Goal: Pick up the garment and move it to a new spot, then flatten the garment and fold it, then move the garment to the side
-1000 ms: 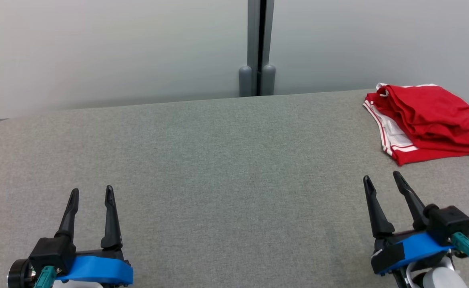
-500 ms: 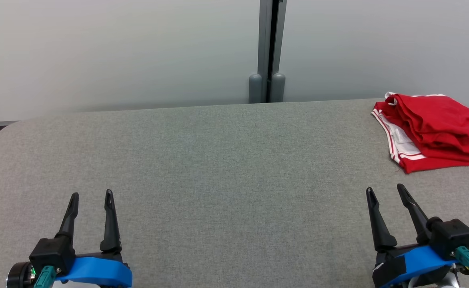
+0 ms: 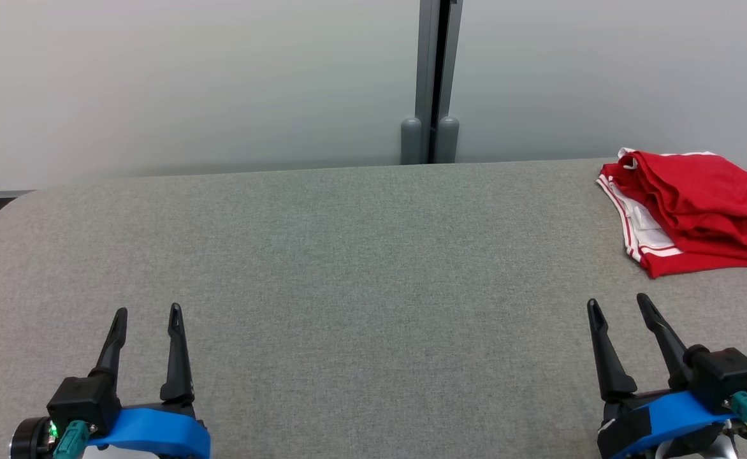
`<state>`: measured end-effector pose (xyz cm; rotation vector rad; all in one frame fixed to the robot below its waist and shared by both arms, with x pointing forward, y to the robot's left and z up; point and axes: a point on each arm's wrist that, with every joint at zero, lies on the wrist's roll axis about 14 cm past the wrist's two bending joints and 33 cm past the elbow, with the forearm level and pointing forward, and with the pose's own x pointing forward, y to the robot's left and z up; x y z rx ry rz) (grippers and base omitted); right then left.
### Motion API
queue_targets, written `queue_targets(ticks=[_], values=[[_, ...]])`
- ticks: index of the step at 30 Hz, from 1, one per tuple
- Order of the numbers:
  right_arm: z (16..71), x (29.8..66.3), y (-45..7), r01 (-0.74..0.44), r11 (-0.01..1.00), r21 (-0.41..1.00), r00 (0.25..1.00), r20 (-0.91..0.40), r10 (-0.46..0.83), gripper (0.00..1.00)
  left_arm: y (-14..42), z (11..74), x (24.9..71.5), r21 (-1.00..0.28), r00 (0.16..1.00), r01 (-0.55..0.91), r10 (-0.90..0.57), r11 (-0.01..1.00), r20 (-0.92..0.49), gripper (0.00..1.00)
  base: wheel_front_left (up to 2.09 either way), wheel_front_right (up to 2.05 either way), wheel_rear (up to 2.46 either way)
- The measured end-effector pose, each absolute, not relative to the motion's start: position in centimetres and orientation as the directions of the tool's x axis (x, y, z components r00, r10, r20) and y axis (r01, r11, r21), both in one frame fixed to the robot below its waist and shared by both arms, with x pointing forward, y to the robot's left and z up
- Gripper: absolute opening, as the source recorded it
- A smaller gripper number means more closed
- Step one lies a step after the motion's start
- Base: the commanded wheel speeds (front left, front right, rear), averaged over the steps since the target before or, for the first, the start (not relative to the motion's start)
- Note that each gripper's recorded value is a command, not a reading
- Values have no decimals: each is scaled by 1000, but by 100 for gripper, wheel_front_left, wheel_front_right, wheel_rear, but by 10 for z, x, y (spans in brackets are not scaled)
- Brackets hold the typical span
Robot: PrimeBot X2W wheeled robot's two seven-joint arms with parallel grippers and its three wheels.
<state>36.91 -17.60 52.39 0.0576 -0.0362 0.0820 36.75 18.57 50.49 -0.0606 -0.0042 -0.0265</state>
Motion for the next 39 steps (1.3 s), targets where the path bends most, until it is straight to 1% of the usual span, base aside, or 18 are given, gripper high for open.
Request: queue_targets(ticks=[7, 8, 14, 16, 23, 39], values=[[523, 369, -178, -77, 995, 60, 997, 34, 75, 100, 187, 505, 368, -69, 1000, 18, -18, 997, -1, 100, 0, 0, 0], [521, 369, -178, -77, 995, 61, 997, 30, 75, 0, 187, 504, 368, -71, 1000, 17, -17, 997, -5, 0, 0, 0, 0], [503, 366, -178, -70, 994, 82, 997, -28, 73, 0, 183, 478, 358, -107, 996, 2, -12, 994, -86, 0, 0, 0, 0], [500, 366, -179, -60, 988, 143, 997, -39, 66, 0, 185, 475, 358, -162, 994, -13, -5, 987, -106, 0, 0, 0, 0], [497, 366, -182, -37, 961, 275, 998, -47, 52, 0, 186, 470, 358, -293, 991, -44, 5, 955, -135, 0, 0, 0, 0], [492, 368, -188, 9, 849, 528, 998, -64, 29, 0, 193, 468, 363, -532, 986, -102, 16, 841, -164, 0, 0, 0, 0]])
